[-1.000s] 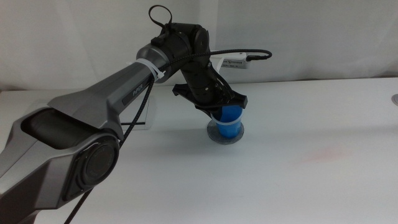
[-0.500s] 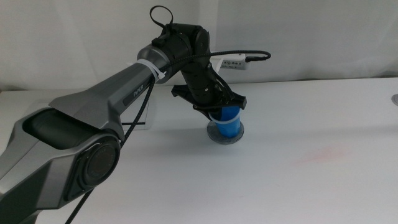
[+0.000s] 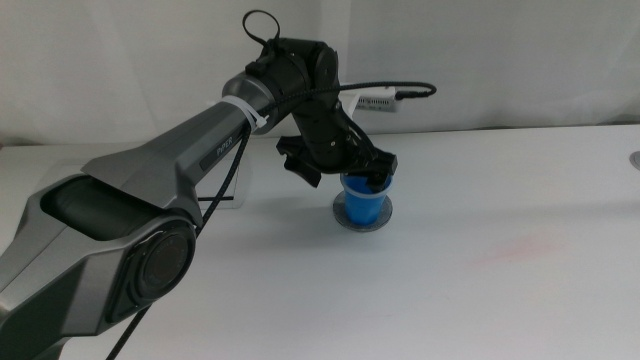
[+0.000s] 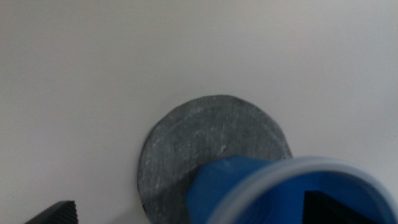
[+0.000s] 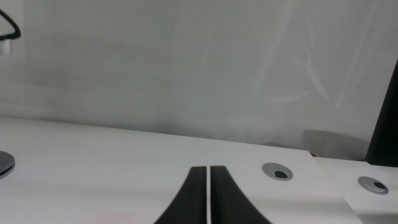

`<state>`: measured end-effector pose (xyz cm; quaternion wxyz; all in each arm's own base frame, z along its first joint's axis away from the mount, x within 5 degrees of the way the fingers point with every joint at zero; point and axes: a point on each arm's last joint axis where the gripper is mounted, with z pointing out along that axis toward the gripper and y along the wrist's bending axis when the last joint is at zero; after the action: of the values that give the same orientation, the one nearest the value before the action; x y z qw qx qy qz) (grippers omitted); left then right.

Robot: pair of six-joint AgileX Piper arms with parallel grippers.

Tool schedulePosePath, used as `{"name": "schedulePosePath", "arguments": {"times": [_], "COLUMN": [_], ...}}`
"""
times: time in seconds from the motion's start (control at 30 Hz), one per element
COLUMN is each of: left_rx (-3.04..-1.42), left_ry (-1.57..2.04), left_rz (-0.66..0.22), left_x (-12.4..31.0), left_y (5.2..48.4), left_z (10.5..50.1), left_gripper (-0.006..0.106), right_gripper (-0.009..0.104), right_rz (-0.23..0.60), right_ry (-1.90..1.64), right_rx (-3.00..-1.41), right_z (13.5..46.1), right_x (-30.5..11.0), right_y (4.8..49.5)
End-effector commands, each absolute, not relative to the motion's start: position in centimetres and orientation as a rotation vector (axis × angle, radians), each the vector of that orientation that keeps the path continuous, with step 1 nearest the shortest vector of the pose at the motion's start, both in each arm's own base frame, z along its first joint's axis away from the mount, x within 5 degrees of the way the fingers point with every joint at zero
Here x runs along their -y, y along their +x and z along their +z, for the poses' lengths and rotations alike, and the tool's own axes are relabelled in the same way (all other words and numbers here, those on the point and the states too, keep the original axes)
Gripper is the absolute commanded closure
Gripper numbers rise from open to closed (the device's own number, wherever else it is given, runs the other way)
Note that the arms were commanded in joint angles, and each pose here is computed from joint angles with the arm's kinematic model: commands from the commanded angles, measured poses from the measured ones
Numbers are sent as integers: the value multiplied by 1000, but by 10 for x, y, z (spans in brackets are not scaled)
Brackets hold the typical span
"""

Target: Place an empty cup on a cup mat.

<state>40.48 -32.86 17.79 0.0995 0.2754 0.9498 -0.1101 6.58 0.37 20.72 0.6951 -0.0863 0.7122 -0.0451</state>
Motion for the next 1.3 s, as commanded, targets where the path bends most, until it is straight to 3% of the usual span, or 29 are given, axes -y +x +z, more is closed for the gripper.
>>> {"name": "schedulePosePath", "arguments": {"times": [0.0, 0.33, 0.43, 0.6, 0.87, 1.03, 1.17, 1.27], "left_rx": [-2783, -2732, -2718, -2680, -2573, -2518, -2454, -2427], "left_ry": [802, 786, 787, 766, 765, 742, 684, 593], "left_rz": [-338, -364, -336, -280, -304, -295, -212, -197], "left_x": [331, 333, 330, 325, 312, 290, 259, 228], "left_y": [405, 409, 411, 413, 415, 417, 422, 427], "left_z": [187, 205, 213, 236, 280, 311, 343, 366], "left_gripper": [9, 9, 9, 9, 9, 9, 9, 9], "right_gripper": [98, 98, 98, 98, 98, 98, 98, 98], "right_rz": [-112, -112, -112, -112, -112, -112, -112, -112], "right_ry": [-196, -196, -196, -196, -196, -196, -196, -196], "right_rx": [-1605, -1605, -1605, -1605, -1605, -1605, -1605, -1605], "right_z": [202, 202, 202, 202, 202, 202, 202, 202], "right_x": [-3, -3, -3, -3, -3, -3, -3, -3], "right_y": [66, 66, 66, 66, 66, 66, 66, 66]}}
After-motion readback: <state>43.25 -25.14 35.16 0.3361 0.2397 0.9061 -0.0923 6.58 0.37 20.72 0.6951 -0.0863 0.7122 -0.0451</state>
